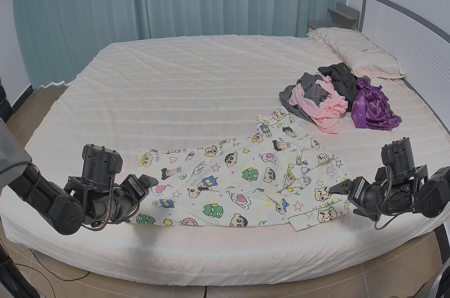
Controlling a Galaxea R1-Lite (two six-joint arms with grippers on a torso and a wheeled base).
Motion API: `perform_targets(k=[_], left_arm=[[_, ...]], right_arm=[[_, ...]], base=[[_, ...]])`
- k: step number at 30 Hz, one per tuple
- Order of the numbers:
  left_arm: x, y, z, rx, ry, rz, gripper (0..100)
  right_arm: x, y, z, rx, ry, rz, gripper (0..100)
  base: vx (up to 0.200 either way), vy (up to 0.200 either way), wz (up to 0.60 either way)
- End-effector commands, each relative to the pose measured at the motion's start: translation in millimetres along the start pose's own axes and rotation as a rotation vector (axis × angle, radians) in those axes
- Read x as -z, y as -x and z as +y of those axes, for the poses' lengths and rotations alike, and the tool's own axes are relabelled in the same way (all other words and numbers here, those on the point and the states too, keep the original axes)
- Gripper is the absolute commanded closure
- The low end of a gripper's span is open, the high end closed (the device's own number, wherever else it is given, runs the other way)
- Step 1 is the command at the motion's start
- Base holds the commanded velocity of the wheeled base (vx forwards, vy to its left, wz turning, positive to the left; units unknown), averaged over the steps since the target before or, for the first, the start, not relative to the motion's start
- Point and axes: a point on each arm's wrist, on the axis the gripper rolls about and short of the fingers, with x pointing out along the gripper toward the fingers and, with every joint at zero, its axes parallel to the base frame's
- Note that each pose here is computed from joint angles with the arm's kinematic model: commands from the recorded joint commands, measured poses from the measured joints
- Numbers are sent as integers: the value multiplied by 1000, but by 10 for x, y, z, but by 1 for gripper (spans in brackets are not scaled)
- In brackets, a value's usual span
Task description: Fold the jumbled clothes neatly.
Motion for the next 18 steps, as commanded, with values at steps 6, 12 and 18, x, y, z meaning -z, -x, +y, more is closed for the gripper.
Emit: perform_targets(k=[6, 12, 18], left_arm=[[-7, -6, -3, 0, 2, -5, 0], [3, -5, 1, 2, 3, 5, 0], [6, -12, 5, 0, 3, 7, 0]], right_arm=[[79, -32, -97, 5, 1, 4, 0], [96, -13, -111, 6, 2, 5, 0], [111, 11, -90, -4, 10, 5, 0]], base=[[0, 0, 0], [0, 0, 0], [200, 0, 0]])
